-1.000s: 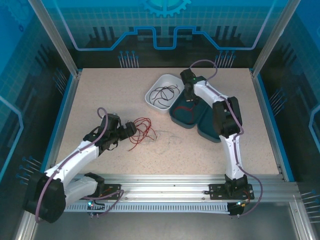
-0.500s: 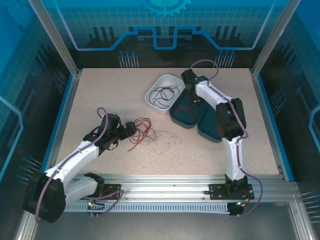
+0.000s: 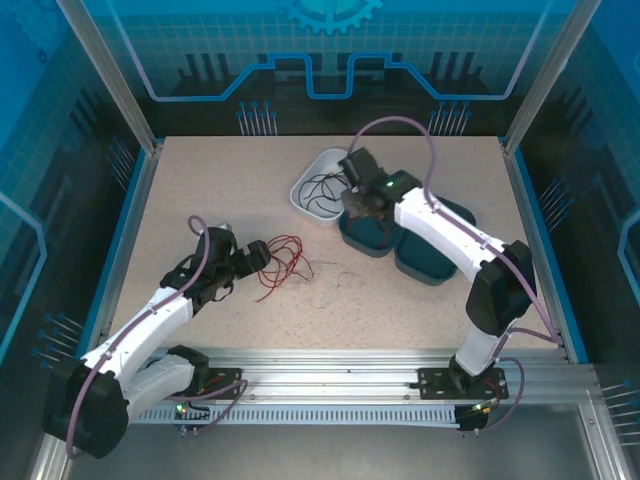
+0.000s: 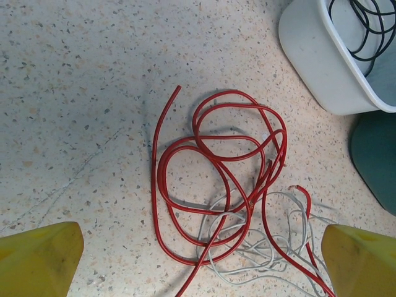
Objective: Untangle the cables
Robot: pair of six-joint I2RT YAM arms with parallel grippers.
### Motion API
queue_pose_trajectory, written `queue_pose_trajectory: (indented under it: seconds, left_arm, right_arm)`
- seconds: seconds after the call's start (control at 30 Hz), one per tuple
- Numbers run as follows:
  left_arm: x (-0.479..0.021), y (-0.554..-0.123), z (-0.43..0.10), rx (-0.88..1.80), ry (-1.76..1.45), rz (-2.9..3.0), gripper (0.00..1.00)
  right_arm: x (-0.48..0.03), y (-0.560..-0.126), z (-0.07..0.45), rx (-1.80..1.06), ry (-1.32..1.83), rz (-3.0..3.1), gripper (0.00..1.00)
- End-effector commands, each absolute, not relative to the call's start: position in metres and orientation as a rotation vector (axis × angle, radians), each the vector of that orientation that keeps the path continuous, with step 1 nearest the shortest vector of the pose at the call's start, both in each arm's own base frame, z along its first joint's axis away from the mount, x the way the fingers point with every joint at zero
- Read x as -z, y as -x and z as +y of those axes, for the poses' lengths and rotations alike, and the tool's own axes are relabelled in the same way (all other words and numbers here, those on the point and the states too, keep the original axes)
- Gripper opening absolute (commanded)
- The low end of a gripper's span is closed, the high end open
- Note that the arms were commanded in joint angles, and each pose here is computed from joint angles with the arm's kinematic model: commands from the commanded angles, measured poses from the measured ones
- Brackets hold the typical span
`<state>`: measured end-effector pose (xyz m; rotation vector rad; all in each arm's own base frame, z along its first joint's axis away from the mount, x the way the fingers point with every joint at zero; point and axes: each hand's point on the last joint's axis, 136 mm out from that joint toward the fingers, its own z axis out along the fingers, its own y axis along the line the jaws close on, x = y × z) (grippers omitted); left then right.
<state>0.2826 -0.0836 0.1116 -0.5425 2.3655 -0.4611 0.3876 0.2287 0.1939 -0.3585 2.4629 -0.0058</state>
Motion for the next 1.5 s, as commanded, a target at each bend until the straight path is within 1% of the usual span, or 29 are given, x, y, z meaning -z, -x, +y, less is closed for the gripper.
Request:
queue_pose_trajectory:
  seconds: [0.0, 0.1, 0.2, 0.4, 0.63, 0.87, 0.93, 1.17, 1.47]
  left_arm:
    - [-0.117, -0.284, -0.071, 0.427, 0.597, 2.350, 0.99]
    - [-0.114, -0.283, -0.064, 0.447, 0.657, 2.352, 0.99]
    - [-0.113, -0.282, -0.058, 0.461, 0.693, 2.342, 0.99]
    - [-0.108, -0.276, -0.046, 0.440, 0.732, 2.338, 0.99]
    - [-0.104, -0.276, -0.046, 0.462, 0.753, 2.338, 0.99]
    - [-0.100, -0.279, -0.048, 0.481, 0.765, 2.347, 0.99]
    - [-0.099, -0.280, -0.049, 0.492, 0.767, 2.349, 0.99]
    - [-0.096, -0.282, -0.051, 0.508, 0.772, 2.356, 0.99]
    - [-0.099, -0.283, -0.049, 0.491, 0.787, 2.360, 0.99]
  right_arm:
    - [-0.187, -0.361, 0.296, -0.250, 0.479, 2.448, 0.49]
    - [-0.176, -0.348, 0.337, -0.322, 0.578, 2.458, 0.46]
    - [-0.159, -0.342, 0.366, -0.332, 0.682, 2.475, 0.45]
    - [-0.120, -0.340, 0.396, -0.265, 0.922, 2.527, 0.43]
    - [-0.085, -0.346, 0.404, -0.157, 1.126, 2.517, 0.47]
    - [-0.069, -0.353, 0.400, -0.042, 1.270, 2.485, 0.54]
    - [-0.054, -0.355, 0.399, -0.017, 1.306, 2.494, 0.56]
    - [-0.039, -0.365, 0.406, -0.014, 1.339, 2.490, 0.57]
    - [-0.039, -0.375, 0.427, -0.168, 1.332, 2.466, 0.53]
